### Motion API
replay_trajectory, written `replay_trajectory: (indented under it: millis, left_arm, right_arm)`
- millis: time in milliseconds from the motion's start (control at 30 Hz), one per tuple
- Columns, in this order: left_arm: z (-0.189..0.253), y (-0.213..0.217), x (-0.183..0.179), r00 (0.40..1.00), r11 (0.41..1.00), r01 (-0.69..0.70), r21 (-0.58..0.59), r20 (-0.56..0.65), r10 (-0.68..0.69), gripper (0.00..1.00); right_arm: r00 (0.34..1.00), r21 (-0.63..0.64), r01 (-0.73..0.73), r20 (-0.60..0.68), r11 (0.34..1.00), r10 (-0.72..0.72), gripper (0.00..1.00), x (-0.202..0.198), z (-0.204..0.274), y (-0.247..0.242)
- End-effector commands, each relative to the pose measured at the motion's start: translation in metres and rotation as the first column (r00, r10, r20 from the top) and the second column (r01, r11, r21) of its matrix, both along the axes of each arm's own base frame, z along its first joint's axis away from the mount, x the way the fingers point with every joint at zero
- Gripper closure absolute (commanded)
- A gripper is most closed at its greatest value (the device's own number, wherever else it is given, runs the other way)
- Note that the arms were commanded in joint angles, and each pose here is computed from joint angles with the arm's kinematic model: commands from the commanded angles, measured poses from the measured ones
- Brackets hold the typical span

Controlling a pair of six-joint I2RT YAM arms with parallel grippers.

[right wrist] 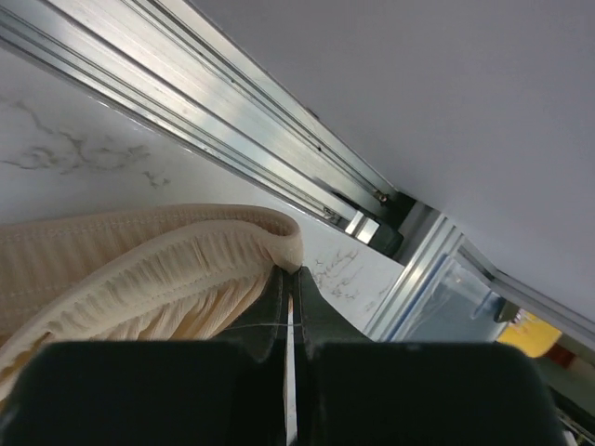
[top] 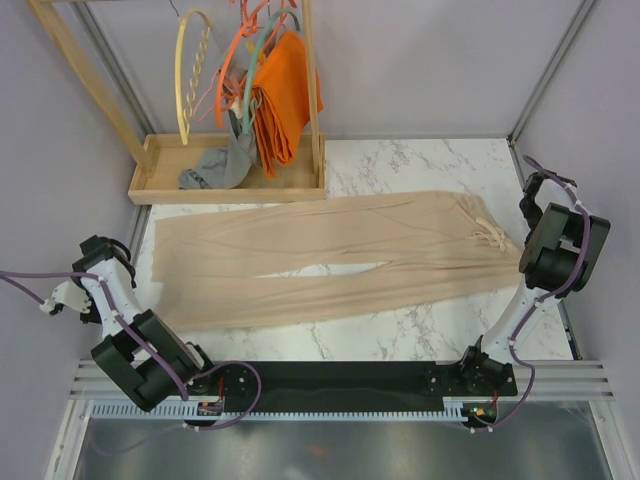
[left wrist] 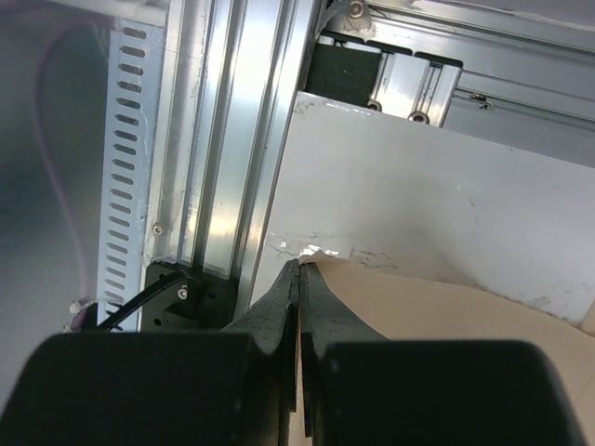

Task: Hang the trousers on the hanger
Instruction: Flatten out the trousers at the center of the board.

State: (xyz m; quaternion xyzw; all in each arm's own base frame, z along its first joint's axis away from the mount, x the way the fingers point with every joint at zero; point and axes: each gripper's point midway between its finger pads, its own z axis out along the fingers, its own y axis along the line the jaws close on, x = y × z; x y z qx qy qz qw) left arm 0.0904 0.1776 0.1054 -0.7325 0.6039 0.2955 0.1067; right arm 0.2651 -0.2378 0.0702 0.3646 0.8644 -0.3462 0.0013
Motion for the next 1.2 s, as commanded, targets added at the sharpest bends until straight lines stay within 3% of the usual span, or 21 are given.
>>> replay_trajectory:
  millis: [0, 200, 400, 567, 700, 733, 767, 833, 867, 933, 967, 1033, 1167]
  left_arm:
    - [-0.001, 0.014, -0.011, 0.996, 0.993, -0.064, 0.101, -0.05, 0.069, 0.98]
    - [-0.016, 0.015, -0.007, 0.993, 0.998, -0.047, 0.034, -0.108, 0.05, 0.98]
    - [-0.027, 0.014, -0.008, 0.989, 0.998, -0.063, -0.015, -0.134, 0.06, 0.96]
    - [-0.033, 0.013, -0.009, 0.985, 0.997, -0.069, -0.046, -0.161, 0.06, 0.96]
    - [-0.047, 0.005, -0.01, 0.982, 0.991, -0.089, -0.102, -0.173, 0.071, 0.9]
    - [-0.05, 0.003, -0.008, 0.983, 0.989, -0.09, -0.115, -0.167, 0.07, 0.85]
    - [-0.052, 0.002, -0.008, 0.983, 0.988, -0.084, -0.127, -0.172, 0.061, 0.75]
    - [-0.052, 0.003, 0.003, 0.992, 0.987, -0.054, -0.149, -0.122, 0.036, 0.54]
    - [-0.053, 0.001, 0.004, 0.993, 0.986, -0.055, -0.159, -0.112, 0.037, 0.47]
    - [-0.047, 0.003, 0.011, 0.997, 0.988, -0.049, -0.15, -0.066, 0.039, 0.33]
    - [-0.045, 0.004, 0.015, 0.998, 0.989, -0.047, -0.142, -0.045, 0.041, 0.27]
    - [-0.033, 0.009, 0.024, 0.999, 0.992, -0.037, -0.118, 0.011, 0.039, 0.25]
    - [-0.014, 0.012, 0.058, 0.988, 0.988, 0.053, -0.142, 0.151, -0.032, 0.23]
  right_arm:
    - [0.991, -0.082, -0.01, -0.133, 0.997, -0.001, 1.0, -0.02, 0.001, -0.008]
    - [0.977, -0.131, 0.021, -0.206, 0.991, -0.048, 1.0, -0.035, -0.003, -0.011]
    - [0.976, -0.1, 0.023, -0.213, 0.995, -0.044, 0.99, -0.033, -0.013, -0.008]
    - [0.967, -0.102, 0.004, -0.252, 0.995, -0.029, 0.91, -0.039, -0.013, -0.009]
    - [0.97, -0.076, 0.017, -0.239, 0.997, -0.035, 0.82, -0.039, -0.015, -0.004]
    - [0.972, -0.077, 0.022, -0.232, 0.997, -0.039, 0.75, -0.038, -0.014, -0.004]
    - [0.974, -0.074, 0.024, -0.222, 0.997, -0.04, 0.72, -0.036, -0.012, -0.003]
    - [0.976, -0.078, 0.028, -0.211, 0.997, -0.044, 0.49, -0.033, -0.004, -0.005]
    - [0.978, -0.086, 0.028, -0.206, 0.996, -0.046, 0.46, -0.031, 0.0, -0.006]
    - [0.981, -0.103, 0.03, -0.185, 0.994, -0.049, 0.31, -0.026, 0.008, -0.009]
    - [0.984, -0.11, 0.032, -0.17, 0.993, -0.05, 0.3, -0.024, 0.014, -0.01]
    - [0.994, -0.119, 0.041, -0.099, 0.992, -0.052, 0.29, -0.012, 0.026, -0.012]
    - [0.965, -0.001, -0.073, 0.253, 0.997, 0.071, 0.31, 0.061, 0.036, 0.026]
